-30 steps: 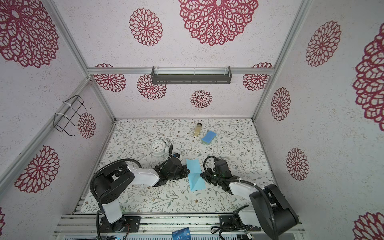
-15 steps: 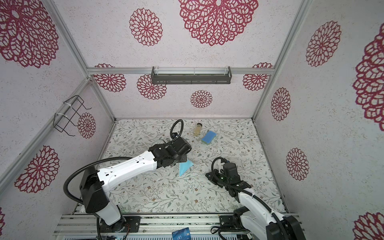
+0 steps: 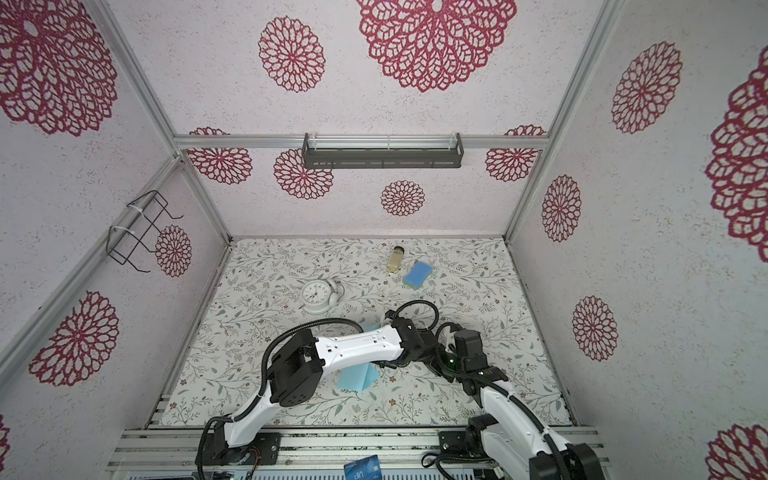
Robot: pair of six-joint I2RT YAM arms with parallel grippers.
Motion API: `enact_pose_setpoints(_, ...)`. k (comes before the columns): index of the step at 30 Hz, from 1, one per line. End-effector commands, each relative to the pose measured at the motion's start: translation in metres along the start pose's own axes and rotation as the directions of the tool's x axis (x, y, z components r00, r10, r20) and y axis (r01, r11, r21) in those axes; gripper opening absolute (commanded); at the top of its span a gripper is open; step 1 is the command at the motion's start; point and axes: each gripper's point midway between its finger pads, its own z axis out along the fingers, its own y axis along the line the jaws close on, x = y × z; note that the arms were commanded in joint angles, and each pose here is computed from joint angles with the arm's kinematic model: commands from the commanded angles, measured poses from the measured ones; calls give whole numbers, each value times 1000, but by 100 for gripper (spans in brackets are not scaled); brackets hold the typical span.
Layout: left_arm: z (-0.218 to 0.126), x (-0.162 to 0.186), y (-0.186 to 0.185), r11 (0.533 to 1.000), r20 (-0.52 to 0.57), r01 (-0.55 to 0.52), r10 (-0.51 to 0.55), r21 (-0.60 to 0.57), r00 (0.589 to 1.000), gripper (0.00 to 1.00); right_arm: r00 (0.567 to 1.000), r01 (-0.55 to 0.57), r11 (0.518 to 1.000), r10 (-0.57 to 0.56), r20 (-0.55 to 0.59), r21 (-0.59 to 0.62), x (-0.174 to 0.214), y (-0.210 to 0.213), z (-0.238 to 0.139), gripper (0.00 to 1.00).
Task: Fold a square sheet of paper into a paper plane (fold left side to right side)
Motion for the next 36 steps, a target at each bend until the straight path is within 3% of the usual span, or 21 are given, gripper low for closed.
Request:
enact_pose_setpoints(1,-13,-11,-10,987,27,103,-108,123,994,33,999,30,999,-30,-12,-13,5,3,-7,0)
enact_pose_setpoints(8,-32,-31,-16,914,35,236,-262,329,965,62,998,36,999,-36,-42,11,13,-1,-13,0)
enact_pose_setpoints(14,-46,-53,13,838,26,305,-354,452,935,72,998,44,999,-43,-50,13,6,8,-13,1)
enact_pose_setpoints(21,-42,-56,61,763,19,348,-426,544,905,81,995,71,997,-68,-79,38,2,9,-9,18)
enact_pose_setpoints(25,-33,-48,81,734,5,374,-457,567,889,83,992,78,997,-76,-103,12,-3,17,-2,22)
enact_pose_setpoints(29,-30,-40,83,670,-16,384,-485,636,874,81,989,78,997,-77,-128,-4,-8,22,7,20)
enact_pose_setpoints(33,-25,-26,78,616,-50,395,-500,682,865,74,986,91,996,-89,-142,5,-12,24,15,10)
enact_pose_setpoints(36,-15,-11,74,605,-84,414,-497,681,864,71,983,100,995,-97,-157,13,-13,25,25,1)
